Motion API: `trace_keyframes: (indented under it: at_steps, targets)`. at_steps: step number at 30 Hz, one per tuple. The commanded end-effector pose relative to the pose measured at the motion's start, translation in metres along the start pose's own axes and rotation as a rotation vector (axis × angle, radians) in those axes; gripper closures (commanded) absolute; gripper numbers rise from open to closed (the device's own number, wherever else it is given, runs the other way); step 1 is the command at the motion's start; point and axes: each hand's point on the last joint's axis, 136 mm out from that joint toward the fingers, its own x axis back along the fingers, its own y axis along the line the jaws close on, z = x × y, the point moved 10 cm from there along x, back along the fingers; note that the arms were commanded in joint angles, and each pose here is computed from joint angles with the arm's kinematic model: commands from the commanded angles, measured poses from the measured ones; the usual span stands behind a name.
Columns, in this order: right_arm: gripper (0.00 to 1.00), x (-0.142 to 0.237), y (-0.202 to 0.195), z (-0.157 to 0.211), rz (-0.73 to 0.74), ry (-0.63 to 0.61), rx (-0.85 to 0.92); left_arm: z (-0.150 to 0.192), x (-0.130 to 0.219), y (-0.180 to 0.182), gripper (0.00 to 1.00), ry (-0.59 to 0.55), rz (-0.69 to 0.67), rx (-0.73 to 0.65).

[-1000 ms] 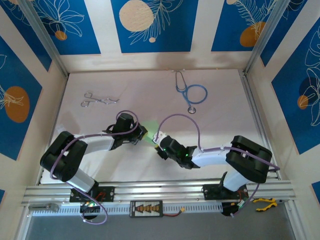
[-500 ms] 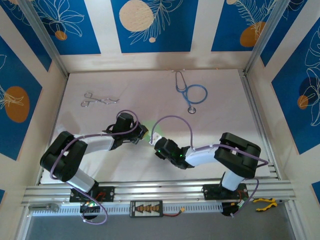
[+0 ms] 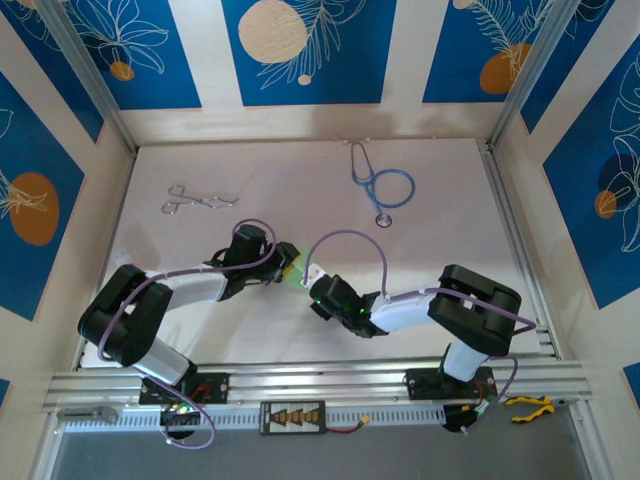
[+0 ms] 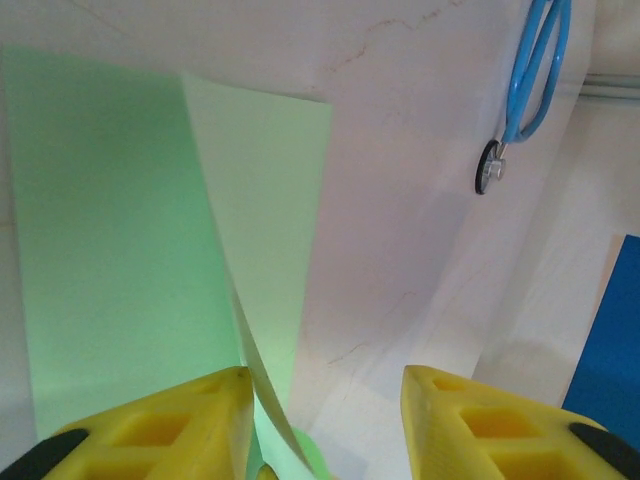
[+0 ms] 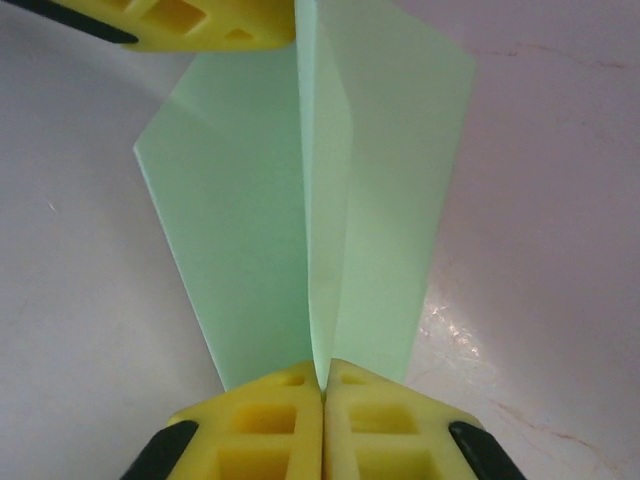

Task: Fold a paper plane with a square sheet of paper (pick it up from the middle)
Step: Fold the triangle a third time.

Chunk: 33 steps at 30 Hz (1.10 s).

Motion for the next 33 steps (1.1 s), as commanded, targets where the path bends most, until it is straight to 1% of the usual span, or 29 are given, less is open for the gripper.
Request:
trace_keyframes:
  at_steps: [1, 5, 9, 13, 20, 26, 33]
  targets:
    - [0.93, 0.005, -0.004, -0.003, -0.048, -0.036, -0.067, -0.005, 0.004, -0.001, 0.56, -0.005, 0.007, -0.021]
    - [0.94, 0.006, -0.006, -0.003, -0.094, -0.041, -0.098, -0.006, 0.002, 0.006, 0.56, 0.001, -0.012, -0.008]
    - [0.94, 0.006, -0.007, -0.001, -0.13, -0.042, -0.129, -0.008, -0.001, 0.009, 0.59, 0.019, -0.008, -0.006]
    - [0.94, 0.007, -0.009, 0.001, -0.147, -0.041, -0.149, -0.009, -0.003, 0.011, 0.68, 0.024, -0.016, -0.001]
    - [0.92, 0.007, -0.011, 0.004, -0.159, -0.026, -0.173, -0.011, -0.002, 0.01, 0.87, 0.023, -0.014, 0.0]
    - [0.88, 0.007, -0.014, 0.006, -0.145, -0.012, -0.167, -0.013, 0.002, 0.009, 0.98, 0.018, -0.015, -0.001]
    - [0.83, 0.007, -0.018, 0.007, -0.119, 0.005, -0.149, -0.014, 0.003, 0.007, 1.0, 0.019, -0.008, 0.001]
